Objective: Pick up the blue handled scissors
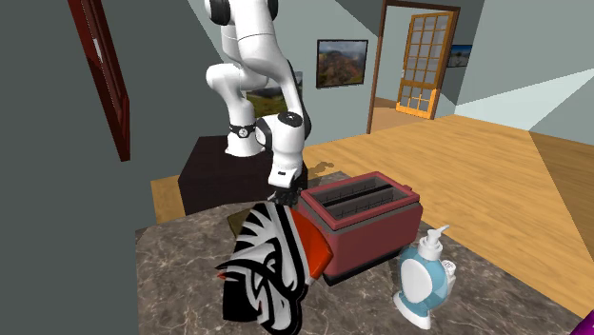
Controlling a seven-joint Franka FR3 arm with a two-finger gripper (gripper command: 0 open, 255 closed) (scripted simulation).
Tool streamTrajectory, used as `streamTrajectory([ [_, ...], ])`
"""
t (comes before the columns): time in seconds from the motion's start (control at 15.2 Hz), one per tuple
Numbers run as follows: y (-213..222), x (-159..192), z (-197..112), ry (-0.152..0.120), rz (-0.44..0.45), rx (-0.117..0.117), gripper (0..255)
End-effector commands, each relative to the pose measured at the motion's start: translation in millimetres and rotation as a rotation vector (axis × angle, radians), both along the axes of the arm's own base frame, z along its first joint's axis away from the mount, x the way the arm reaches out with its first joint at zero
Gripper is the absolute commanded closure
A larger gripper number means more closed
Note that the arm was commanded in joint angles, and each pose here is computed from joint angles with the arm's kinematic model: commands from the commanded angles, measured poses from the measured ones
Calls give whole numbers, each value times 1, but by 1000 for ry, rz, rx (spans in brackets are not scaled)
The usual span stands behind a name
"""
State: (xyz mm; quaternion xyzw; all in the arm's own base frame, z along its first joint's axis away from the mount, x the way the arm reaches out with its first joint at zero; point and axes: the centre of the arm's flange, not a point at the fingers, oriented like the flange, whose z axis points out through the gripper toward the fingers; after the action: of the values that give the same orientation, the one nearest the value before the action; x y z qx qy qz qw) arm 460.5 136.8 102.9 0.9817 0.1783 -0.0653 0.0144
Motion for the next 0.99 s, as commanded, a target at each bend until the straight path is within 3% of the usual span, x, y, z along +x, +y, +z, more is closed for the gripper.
streamTrajectory([
  [0.0, 0, 0, 0, 1, 0, 0, 255],
  [0.92, 0, 0, 74, 1, 0, 0, 255],
])
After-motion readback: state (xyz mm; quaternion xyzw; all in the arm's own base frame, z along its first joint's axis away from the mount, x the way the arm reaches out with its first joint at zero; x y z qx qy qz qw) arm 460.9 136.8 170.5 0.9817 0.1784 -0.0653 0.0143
